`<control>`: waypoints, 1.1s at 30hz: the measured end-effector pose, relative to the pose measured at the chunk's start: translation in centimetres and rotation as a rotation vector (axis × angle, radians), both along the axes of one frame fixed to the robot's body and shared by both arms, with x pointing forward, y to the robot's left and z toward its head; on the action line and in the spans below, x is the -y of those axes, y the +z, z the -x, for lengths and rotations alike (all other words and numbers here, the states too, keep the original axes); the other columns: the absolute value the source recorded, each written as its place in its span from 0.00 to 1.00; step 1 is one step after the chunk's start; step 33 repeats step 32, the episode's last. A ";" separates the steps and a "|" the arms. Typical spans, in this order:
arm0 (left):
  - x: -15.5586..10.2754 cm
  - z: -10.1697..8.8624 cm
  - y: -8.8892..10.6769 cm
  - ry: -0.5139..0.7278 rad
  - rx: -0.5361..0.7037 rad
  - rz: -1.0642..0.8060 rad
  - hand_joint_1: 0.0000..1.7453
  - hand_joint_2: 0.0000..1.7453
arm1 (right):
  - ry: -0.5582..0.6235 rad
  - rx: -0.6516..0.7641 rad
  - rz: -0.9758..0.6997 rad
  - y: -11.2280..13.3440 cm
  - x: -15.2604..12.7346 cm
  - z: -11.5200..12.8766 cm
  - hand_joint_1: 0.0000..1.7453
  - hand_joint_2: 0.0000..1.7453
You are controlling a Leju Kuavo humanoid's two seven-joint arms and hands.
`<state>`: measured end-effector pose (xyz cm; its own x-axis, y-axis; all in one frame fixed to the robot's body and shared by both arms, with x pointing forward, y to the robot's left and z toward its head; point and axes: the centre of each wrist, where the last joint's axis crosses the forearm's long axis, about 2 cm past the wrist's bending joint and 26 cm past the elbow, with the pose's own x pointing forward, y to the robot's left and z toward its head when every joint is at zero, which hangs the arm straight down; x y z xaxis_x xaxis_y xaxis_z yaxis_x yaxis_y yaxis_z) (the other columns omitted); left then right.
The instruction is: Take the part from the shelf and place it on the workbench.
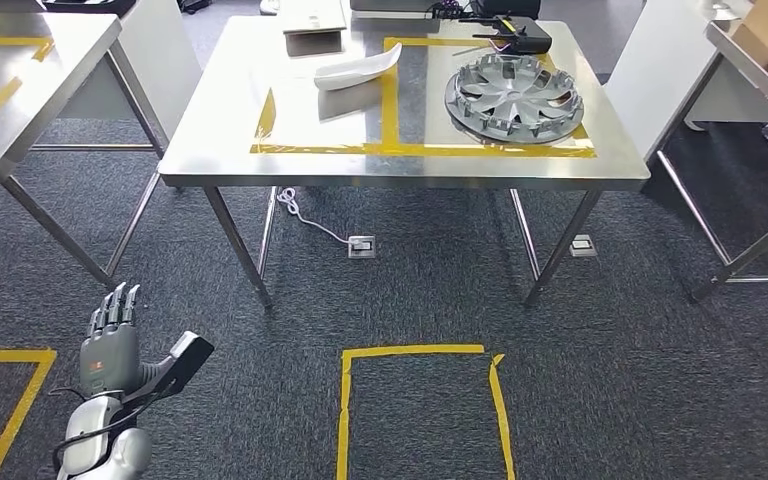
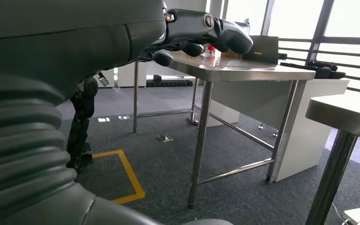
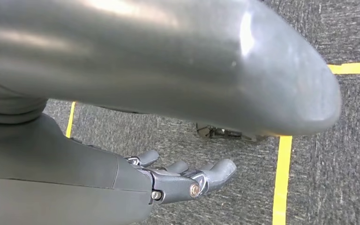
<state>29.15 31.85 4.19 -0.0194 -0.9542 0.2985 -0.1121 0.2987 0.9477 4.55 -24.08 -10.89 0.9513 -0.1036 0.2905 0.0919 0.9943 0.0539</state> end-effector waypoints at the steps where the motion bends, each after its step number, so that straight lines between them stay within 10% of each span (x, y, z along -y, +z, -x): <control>1: 0.0 0.0 0.0 0.000 -0.001 0.001 0.00 1.00 | 0.000 0.000 0.000 0.0 0.0 0.0 0.00 0.00; 11: 0.1 0.1 -0.2 0.000 -0.016 0.024 0.00 1.00 | -0.002 0.000 0.000 0.0 0.0 0.0 0.00 0.00; 14: 0.3 0.8 -1.1 0.008 -0.089 0.188 0.00 1.00 | -0.016 0.005 -0.002 0.0 0.0 0.0 0.00 0.75; 15: 0.4 1.3 -1.7 0.016 -0.122 0.267 0.00 1.00 | -0.026 0.008 -0.003 0.0 0.0 0.0 0.00 0.75; 18: 1.0 3.9 -4.8 0.083 -0.222 0.467 0.00 1.00 | -0.060 0.015 -0.006 0.0 0.0 0.1 0.00 0.00; 22: 2.0 9.1 -9.4 0.313 -0.433 0.513 0.00 1.00 | -0.089 0.031 -0.007 0.0 0.0 0.2 0.00 1.00; 29: 3.7 17.1 -13.3 0.563 -0.871 0.425 0.00 1.00 | -0.107 0.007 0.023 -0.1 0.3 0.8 0.00 1.00; 30: 3.8 17.8 -13.5 0.576 -0.902 0.439 0.00 1.00 | -0.110 0.002 0.026 -0.1 0.5 0.9 0.00 0.75; 31: 3.9 18.4 -13.7 0.587 -0.927 0.453 0.00 0.75 | -0.113 -0.001 0.029 -0.2 0.6 1.0 0.00 0.50; 33: 3.9 18.7 -13.8 0.592 -0.939 0.460 0.00 0.67 | -0.114 -0.003 0.030 -0.2 0.7 1.0 0.00 0.33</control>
